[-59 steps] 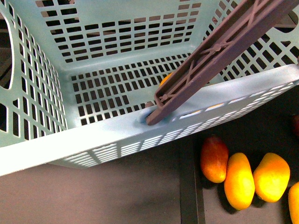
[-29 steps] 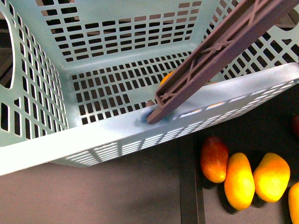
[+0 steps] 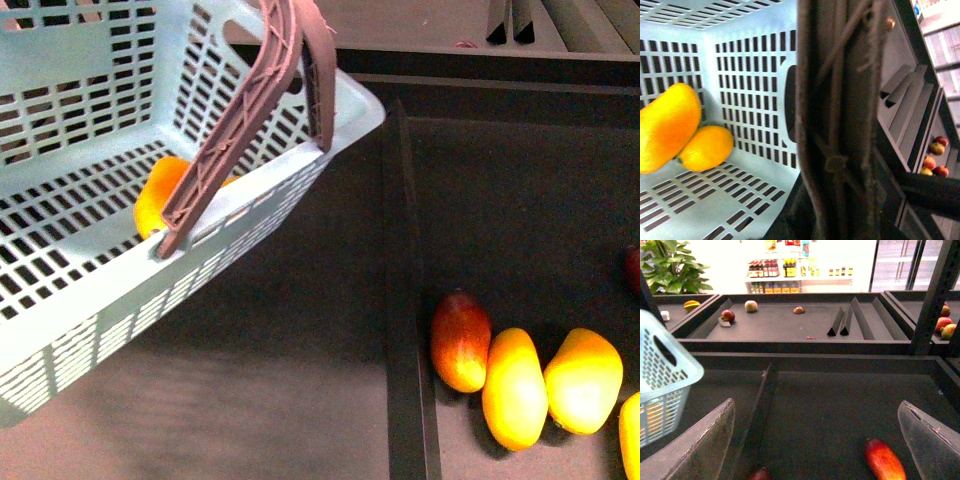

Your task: Pick lemon and mango into basket

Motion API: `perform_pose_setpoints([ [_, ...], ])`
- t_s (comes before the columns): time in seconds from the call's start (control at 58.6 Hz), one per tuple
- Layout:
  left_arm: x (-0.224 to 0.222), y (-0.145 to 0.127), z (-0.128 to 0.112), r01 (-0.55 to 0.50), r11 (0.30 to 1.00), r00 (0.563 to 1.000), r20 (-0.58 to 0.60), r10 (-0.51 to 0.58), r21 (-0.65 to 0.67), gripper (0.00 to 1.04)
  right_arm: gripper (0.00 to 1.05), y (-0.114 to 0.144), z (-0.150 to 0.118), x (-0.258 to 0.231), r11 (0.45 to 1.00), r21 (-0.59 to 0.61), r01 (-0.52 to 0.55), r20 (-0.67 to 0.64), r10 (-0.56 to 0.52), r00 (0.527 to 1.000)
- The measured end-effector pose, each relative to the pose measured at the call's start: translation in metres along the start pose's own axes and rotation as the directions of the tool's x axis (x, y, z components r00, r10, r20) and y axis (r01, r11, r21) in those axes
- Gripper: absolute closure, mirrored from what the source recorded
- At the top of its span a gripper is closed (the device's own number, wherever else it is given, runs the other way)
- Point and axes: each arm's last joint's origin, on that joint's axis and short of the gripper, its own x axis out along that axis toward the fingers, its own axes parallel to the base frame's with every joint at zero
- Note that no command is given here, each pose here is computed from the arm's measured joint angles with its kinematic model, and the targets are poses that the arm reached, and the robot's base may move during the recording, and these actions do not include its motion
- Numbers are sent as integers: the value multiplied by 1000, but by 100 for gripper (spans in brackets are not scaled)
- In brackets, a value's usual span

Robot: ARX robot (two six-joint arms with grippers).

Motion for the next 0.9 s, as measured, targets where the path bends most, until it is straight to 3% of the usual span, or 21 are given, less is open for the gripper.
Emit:
perform_pose_setpoints([
  [0.256, 69, 24, 34, 34, 962, 999, 40, -24, -271, 100, 9, 0, 0, 0, 1000, 0, 0, 0, 0, 1000],
  [0.529, 140, 29, 65, 44, 930, 993, 114, -2, -365, 100, 9, 0, 0, 0, 1000, 0, 0, 0, 0, 1000],
  [0.905, 164, 58, 41, 0, 864, 991, 113, 65, -503, 100, 9, 0, 0, 0, 1000, 0, 0, 0, 0, 1000],
])
